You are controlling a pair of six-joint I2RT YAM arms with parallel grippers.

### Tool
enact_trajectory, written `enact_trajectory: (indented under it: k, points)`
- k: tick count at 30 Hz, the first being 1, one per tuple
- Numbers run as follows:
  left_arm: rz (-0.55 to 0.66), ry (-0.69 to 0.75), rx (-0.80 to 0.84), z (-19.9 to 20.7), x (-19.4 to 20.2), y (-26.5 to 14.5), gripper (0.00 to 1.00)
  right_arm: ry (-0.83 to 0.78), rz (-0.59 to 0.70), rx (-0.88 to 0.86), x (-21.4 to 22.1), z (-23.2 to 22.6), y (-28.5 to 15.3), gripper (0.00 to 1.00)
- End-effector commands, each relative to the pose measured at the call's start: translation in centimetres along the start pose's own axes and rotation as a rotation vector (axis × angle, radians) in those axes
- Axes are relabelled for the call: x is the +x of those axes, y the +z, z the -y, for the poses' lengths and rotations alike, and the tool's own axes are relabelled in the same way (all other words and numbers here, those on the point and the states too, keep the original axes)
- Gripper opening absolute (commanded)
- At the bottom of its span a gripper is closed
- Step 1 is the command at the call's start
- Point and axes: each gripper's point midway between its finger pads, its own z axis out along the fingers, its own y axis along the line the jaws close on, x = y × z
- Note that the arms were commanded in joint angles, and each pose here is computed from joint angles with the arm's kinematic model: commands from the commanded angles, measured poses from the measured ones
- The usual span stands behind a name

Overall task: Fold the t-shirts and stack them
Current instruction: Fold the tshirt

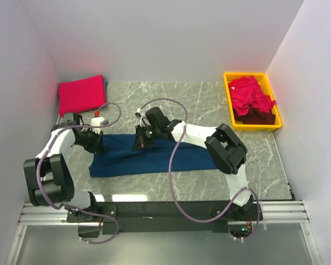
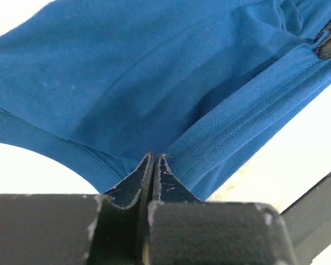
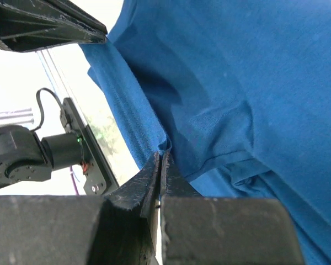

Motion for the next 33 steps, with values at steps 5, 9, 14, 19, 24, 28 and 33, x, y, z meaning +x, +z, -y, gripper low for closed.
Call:
enact_trajectory:
  k: [5, 9, 14, 19, 24, 28, 33]
  points:
    - [0.088, 0.011, -0.063, -2.2, -3.3, -0.1, 0.04, -0.057, 0.103, 0.008, -3.8, 0.3, 0.0, 0.0]
    - [0.105, -0.01, -0.083, -3.2, -4.1, 0.3, 0.04, -0.057, 0.104, 0.032, -4.1, 1.4, 0.8, 0.0]
    - [0.109, -0.026, -0.108, -4.4, -4.5, 0.8, 0.07, -0.058, 0.145, 0.114, -5.0, 3.2, 1.3, 0.0]
    - [0.12, -0.04, -0.136, -5.7, -5.3, 1.3, 0.26, -0.063, 0.172, 0.186, -5.4, 4.7, 1.2, 0.05]
    - [0.157, -0.029, -0.173, -5.4, -6.3, -0.3, 0.51, -0.136, 0.173, 0.317, -8.1, 5.1, -1.2, 0.63]
    - [0.193, -0.015, -0.178, -3.4, -6.5, -2.3, 0.51, -0.233, 0.156, 0.266, -9.2, 4.1, -5.8, 0.68]
    - [0.157, 0.013, -0.154, -0.2, -5.3, -2.7, 0.45, -0.282, 0.048, 0.232, -7.4, 5.0, -11.1, 0.65]
